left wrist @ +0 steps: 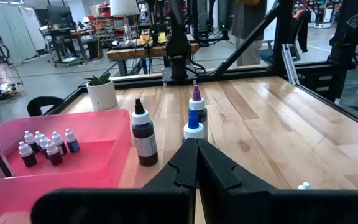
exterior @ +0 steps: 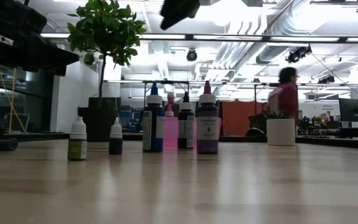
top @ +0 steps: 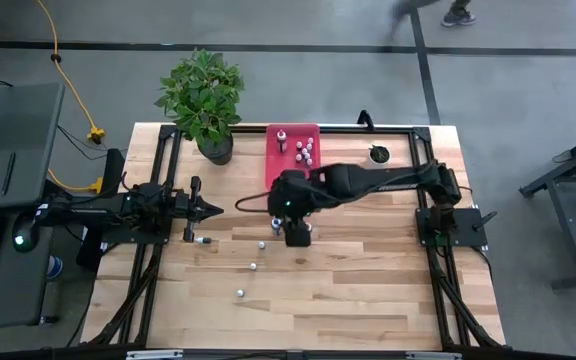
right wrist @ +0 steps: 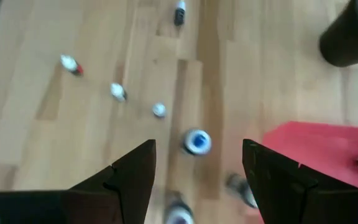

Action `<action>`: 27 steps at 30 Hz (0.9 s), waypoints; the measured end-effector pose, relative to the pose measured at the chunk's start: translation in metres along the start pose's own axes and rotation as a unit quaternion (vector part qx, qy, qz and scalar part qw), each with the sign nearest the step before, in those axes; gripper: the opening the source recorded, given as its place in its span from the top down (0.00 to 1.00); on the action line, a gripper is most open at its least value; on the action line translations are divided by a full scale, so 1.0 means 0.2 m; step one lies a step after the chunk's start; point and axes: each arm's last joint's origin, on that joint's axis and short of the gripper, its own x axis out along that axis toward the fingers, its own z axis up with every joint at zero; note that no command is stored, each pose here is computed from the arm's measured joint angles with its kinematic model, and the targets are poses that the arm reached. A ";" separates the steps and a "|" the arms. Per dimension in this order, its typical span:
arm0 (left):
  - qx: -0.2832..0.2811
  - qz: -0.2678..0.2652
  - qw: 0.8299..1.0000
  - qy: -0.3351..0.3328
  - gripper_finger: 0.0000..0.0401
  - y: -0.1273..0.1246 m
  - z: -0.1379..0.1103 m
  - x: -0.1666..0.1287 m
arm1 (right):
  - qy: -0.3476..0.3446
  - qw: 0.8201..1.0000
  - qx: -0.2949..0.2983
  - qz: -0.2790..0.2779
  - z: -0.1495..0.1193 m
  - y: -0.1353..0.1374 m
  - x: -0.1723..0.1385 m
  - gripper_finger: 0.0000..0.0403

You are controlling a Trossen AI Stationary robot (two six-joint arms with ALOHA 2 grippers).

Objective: Pick & Place food coloring
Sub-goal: Put the purple food coloring bottle into the pink bin

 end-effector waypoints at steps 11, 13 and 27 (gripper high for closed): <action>0.000 0.000 1.000 0.000 1.00 0.00 0.00 0.00 | 0.005 1.000 -0.004 0.025 0.14 0.19 0.27 0.44; 0.000 0.000 1.000 0.000 1.00 0.00 0.00 0.00 | 0.022 0.999 -0.020 0.031 0.14 0.23 0.34 0.44; 0.000 0.000 1.000 0.000 1.00 0.00 0.00 0.00 | 0.090 0.993 -0.074 0.002 -0.04 0.30 0.78 0.44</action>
